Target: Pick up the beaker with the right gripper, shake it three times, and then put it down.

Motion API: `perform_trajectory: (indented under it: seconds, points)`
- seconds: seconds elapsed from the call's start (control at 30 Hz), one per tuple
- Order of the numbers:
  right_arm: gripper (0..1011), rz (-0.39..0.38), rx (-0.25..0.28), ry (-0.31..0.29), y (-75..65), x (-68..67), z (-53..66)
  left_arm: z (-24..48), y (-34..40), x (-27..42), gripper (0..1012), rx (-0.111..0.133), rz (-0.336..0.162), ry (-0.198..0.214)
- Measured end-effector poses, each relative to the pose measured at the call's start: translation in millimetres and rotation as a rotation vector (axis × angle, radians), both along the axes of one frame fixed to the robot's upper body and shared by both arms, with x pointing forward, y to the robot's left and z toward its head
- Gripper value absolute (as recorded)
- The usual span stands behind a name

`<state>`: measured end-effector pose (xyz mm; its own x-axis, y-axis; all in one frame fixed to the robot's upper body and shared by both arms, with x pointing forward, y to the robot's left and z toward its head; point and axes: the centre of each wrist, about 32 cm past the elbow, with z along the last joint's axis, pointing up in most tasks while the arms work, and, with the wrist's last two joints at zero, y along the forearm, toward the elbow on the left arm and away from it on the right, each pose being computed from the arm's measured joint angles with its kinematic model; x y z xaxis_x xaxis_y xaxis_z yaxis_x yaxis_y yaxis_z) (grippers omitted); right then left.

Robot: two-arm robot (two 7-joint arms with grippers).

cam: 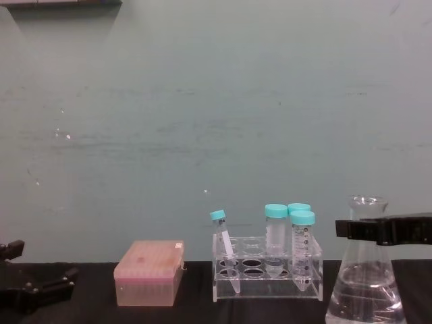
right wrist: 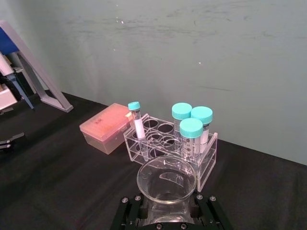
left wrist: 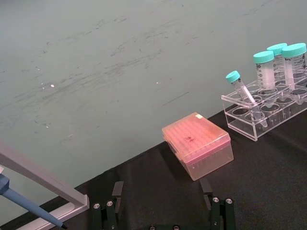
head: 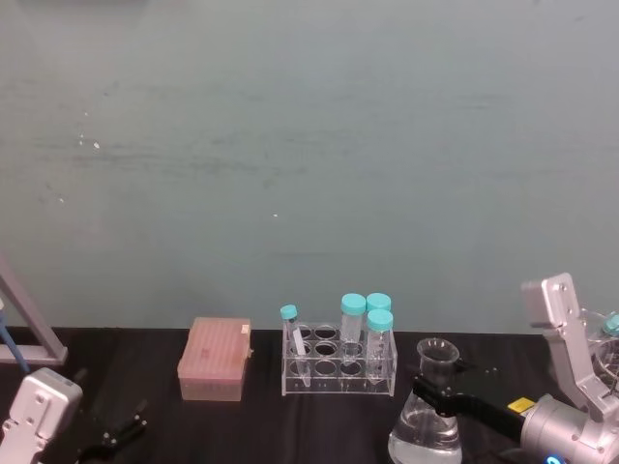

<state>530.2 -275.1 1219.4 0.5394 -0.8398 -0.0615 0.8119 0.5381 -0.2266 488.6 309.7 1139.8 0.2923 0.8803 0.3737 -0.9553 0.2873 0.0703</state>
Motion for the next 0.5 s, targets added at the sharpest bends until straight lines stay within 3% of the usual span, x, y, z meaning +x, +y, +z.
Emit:
perform_trajectory:
  seconds: [0.5]
  points:
    - [452,-0.003,-0.013,0.015,2.9,3.9,-3.8,0.0,0.0,0.0,1000,0.0,0.0,0.0]
